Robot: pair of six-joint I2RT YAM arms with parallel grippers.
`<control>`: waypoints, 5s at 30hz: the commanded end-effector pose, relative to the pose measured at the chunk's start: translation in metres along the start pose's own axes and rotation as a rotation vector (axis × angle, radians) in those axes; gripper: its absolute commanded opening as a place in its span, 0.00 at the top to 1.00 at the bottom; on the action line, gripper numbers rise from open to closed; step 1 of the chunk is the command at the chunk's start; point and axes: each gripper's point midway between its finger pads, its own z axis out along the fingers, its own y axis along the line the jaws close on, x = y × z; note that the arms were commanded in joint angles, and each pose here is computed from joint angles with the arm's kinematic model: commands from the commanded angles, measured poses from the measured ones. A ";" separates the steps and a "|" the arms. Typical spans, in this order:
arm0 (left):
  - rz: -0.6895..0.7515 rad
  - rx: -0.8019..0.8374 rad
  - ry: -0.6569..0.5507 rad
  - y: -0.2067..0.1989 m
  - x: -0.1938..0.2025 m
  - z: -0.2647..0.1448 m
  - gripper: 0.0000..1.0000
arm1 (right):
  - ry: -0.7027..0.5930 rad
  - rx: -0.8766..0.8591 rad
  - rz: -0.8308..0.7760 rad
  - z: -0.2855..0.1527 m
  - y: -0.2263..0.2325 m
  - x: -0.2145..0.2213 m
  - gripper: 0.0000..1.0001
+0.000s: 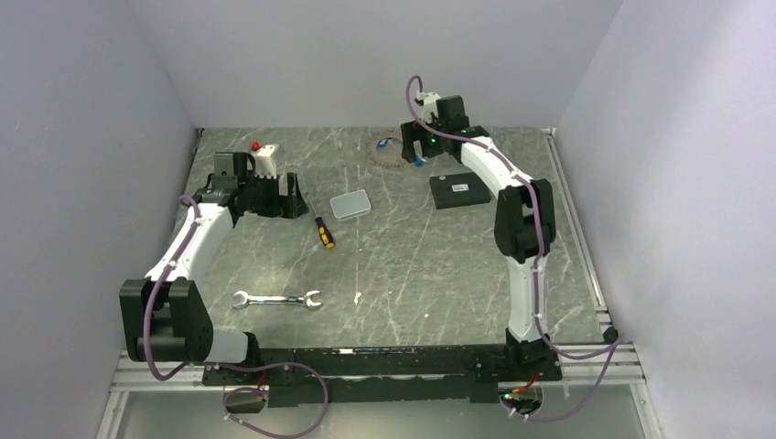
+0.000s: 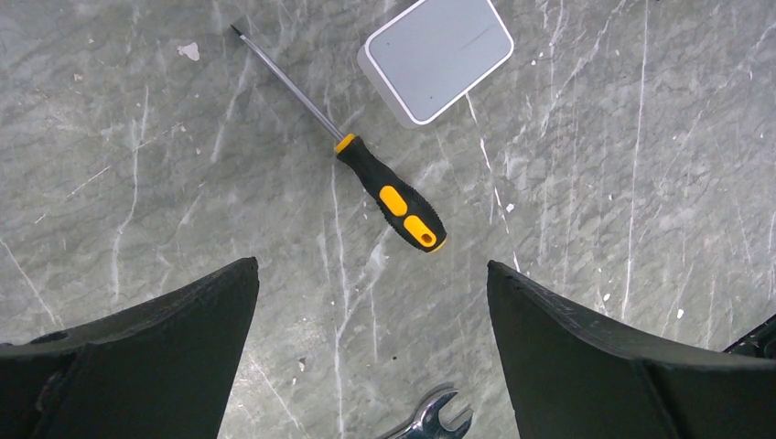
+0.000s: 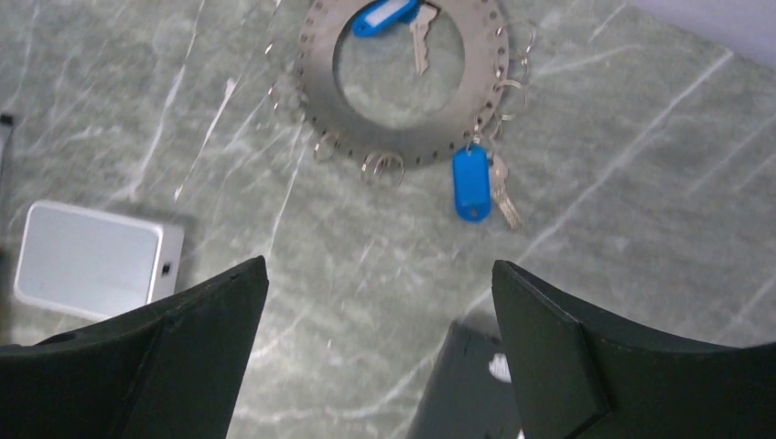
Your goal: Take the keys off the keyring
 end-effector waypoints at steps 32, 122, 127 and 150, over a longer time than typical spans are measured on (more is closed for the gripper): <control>0.046 -0.037 -0.088 -0.001 -0.026 -0.014 0.01 | -0.017 0.095 -0.006 0.105 0.005 0.012 0.49; 0.674 0.456 -0.066 -0.220 -0.051 0.016 0.11 | -0.111 -0.370 0.338 -0.206 0.144 -0.030 1.00; 0.753 0.375 -0.071 -0.223 -0.054 0.037 0.24 | -0.080 -0.412 0.362 -0.210 0.153 -0.025 1.00; 0.747 0.621 0.038 -0.228 -0.027 -0.029 1.00 | -0.183 -0.557 0.076 -0.246 0.170 -0.007 0.33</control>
